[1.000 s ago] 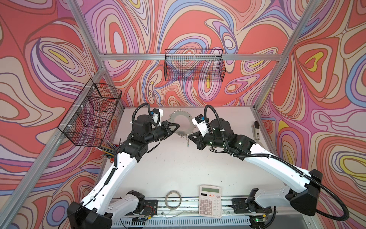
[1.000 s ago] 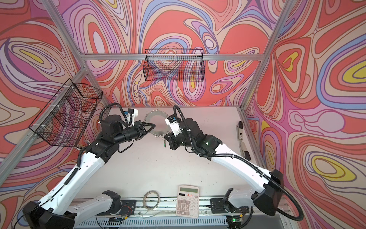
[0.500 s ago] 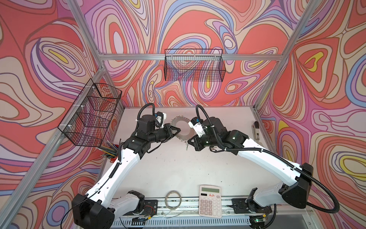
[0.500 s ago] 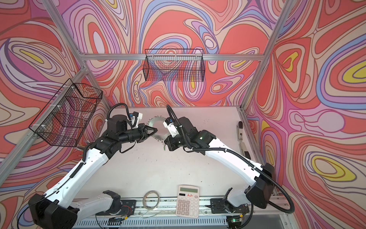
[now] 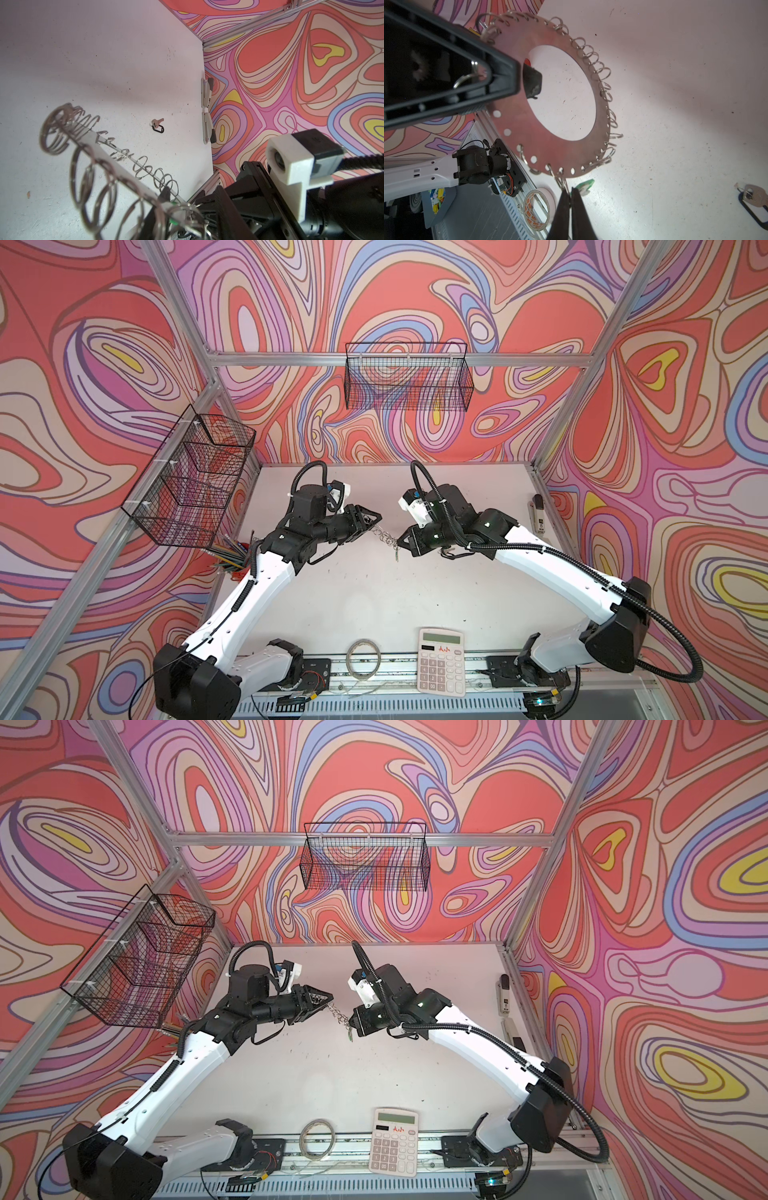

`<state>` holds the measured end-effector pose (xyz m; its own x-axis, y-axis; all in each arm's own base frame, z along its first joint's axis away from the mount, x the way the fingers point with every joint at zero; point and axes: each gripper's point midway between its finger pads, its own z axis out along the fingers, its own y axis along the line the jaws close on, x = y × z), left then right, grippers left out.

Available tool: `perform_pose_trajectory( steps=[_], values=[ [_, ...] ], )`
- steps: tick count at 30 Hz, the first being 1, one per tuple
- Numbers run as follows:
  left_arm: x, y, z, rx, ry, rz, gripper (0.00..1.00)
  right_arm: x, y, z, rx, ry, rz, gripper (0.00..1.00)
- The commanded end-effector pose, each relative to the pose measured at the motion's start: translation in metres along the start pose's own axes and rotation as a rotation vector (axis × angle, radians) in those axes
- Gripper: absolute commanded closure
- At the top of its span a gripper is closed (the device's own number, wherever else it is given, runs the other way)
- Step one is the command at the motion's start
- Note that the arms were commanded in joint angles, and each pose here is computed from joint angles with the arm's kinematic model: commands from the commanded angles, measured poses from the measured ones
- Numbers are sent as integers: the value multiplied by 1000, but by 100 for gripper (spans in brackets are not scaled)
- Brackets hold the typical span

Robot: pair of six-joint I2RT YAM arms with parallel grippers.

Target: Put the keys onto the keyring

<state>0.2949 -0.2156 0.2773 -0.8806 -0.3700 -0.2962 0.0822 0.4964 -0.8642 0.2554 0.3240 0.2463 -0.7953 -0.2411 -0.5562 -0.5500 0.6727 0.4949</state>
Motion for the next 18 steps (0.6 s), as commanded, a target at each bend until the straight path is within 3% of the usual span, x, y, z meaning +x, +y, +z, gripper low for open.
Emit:
perform_pose_trajectory(
  steps=[1,10,18],
  values=[
    [1,-1,-2,23,12,-1,56,9,0,2,-55,29,71,100],
    [12,14,-4,8,96,-27,43,19,-15,6,-42,84,148,100],
    [15,11,-12,10,132,25,43,34,-35,17,-29,146,274,100]
  ],
)
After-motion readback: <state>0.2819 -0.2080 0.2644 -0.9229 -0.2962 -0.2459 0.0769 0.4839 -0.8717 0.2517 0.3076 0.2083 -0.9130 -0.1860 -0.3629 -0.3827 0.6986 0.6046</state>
